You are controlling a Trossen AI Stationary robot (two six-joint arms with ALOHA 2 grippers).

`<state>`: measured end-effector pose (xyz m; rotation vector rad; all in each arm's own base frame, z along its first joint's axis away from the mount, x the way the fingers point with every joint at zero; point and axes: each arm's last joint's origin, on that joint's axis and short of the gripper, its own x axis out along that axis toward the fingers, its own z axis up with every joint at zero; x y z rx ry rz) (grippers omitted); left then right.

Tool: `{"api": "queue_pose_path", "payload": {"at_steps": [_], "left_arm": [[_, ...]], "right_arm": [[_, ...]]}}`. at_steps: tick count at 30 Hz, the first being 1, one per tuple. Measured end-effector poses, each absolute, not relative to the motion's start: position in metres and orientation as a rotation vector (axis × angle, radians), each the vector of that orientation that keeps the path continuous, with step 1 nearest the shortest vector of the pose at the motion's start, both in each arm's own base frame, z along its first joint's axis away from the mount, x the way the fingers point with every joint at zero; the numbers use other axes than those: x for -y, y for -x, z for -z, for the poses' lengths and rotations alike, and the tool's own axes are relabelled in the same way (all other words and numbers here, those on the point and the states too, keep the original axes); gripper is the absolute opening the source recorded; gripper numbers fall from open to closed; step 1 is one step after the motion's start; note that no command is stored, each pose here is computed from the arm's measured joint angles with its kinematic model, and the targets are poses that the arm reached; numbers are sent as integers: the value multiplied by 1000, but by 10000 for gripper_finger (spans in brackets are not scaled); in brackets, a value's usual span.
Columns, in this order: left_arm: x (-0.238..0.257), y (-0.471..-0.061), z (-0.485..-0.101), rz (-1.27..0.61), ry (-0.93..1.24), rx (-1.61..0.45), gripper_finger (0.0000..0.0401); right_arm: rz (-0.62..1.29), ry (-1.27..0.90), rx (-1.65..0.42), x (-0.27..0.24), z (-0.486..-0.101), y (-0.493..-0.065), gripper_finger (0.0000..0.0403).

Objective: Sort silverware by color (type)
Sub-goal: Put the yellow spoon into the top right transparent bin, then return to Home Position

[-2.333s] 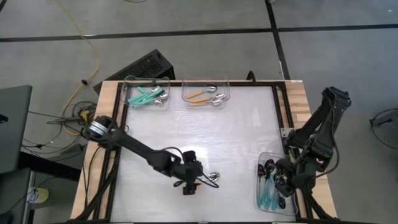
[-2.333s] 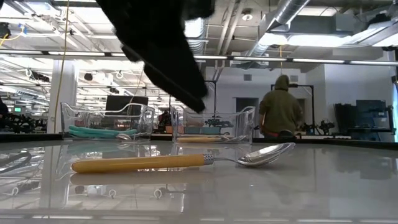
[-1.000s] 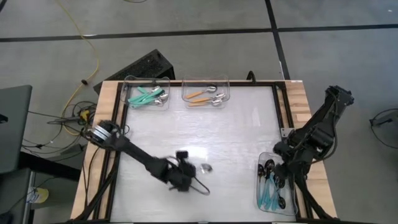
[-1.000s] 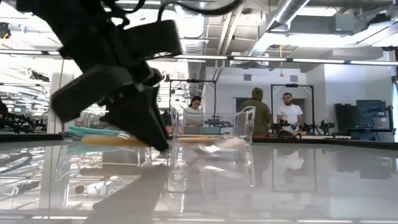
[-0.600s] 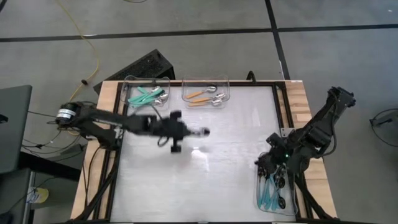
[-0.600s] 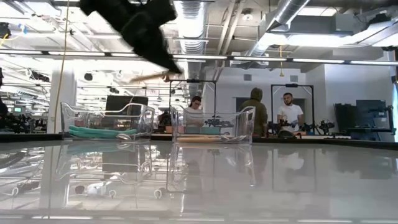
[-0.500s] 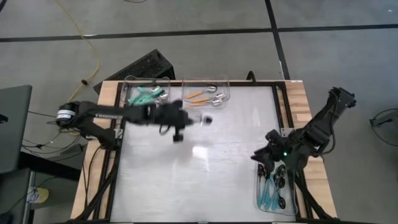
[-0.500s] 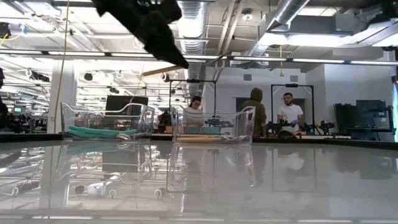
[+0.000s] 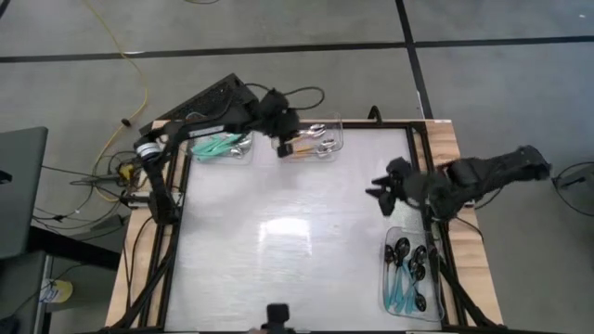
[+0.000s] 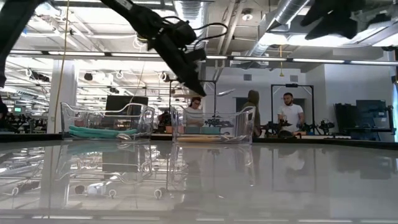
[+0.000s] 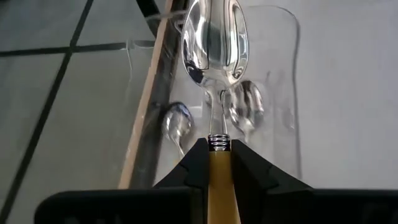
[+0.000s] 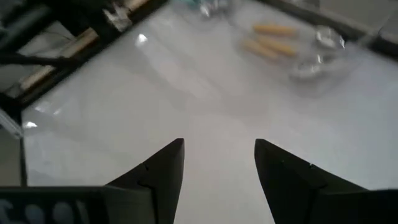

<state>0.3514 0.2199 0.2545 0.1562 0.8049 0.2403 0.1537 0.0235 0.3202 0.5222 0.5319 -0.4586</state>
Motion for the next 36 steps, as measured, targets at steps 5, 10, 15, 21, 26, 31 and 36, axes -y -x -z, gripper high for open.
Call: {"api": "queue_pose_path", "payload": {"at_steps": [5,10,15,21,26,31,36], "left_arm": [[-233,-370,-247,-247,-171,-811,25],[-234,-374,-245,-243,-171,-812,62],[-229,-371,-255,-269,-134,-800,147],[-218,-352,-288,-277,-86,-781,206],[-193,-314,-341,-223,-6,-719,211],[-155,-264,-384,-167,-11,-654,210],[-109,-203,-391,-122,-14,-551,195]], "right_arm": [[341,-436,-436,1,-337,-154,218],[188,-343,-350,16,-348,-158,218],[180,-351,-317,32,-351,-157,218],[251,-320,-340,43,-348,-156,218],[259,-455,-288,45,-351,-158,218],[181,-486,-221,36,-358,-164,209],[152,-450,-230,20,-357,-173,175]]}}
